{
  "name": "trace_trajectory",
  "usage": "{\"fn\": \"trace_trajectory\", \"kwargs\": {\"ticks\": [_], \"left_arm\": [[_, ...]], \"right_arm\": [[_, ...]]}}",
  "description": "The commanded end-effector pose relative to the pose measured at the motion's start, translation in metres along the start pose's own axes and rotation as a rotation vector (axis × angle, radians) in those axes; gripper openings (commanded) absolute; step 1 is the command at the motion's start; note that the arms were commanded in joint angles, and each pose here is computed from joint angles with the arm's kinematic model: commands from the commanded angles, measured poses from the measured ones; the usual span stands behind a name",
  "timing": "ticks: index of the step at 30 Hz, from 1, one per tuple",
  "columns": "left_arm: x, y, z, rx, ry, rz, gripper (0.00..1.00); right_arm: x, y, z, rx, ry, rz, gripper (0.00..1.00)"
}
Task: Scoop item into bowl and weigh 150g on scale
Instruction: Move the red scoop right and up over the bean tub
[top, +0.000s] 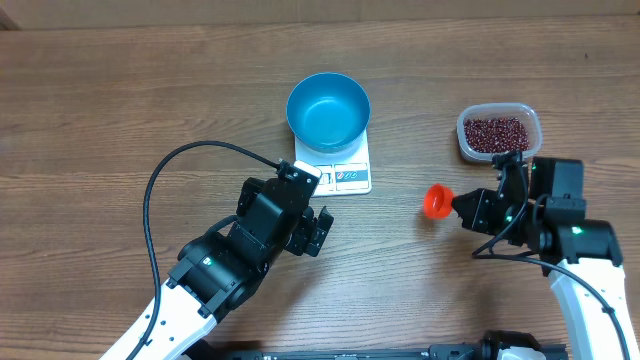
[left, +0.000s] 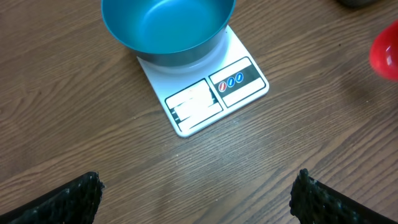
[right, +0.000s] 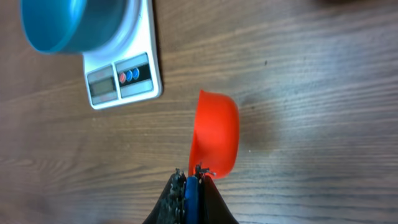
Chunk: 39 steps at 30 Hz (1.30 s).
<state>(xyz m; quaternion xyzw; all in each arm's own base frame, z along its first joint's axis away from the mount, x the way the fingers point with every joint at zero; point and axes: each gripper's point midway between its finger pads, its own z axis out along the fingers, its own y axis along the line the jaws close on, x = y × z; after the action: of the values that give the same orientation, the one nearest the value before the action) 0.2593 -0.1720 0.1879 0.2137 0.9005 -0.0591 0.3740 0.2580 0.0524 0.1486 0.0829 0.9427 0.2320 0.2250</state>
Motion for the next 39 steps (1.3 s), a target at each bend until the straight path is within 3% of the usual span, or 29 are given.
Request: {"fn": "trace_trajectory", "kwargs": {"ticks": [1,13,28,39], "left_arm": [[0.004,-0.001,0.003,0.005,0.013,0.013,1.00],[0.004,-0.001,0.003,0.005,0.013,0.013,0.99],[0.004,-0.001,0.003,0.005,0.013,0.013,0.99],[0.004,-0.001,0.003,0.005,0.013,0.013,1.00]], "right_arm": [[-0.027,0.009,-0.027,0.033,-0.087,-0.037,0.04],[-0.101,0.003,-0.102,0.326,-0.220,-0.065,0.04],[-0.162,-0.066,-0.051,0.640,-0.115,-0.168,0.04],[-0.191,-0.068,-0.032,0.640,-0.122,-0.401,0.04]]}}
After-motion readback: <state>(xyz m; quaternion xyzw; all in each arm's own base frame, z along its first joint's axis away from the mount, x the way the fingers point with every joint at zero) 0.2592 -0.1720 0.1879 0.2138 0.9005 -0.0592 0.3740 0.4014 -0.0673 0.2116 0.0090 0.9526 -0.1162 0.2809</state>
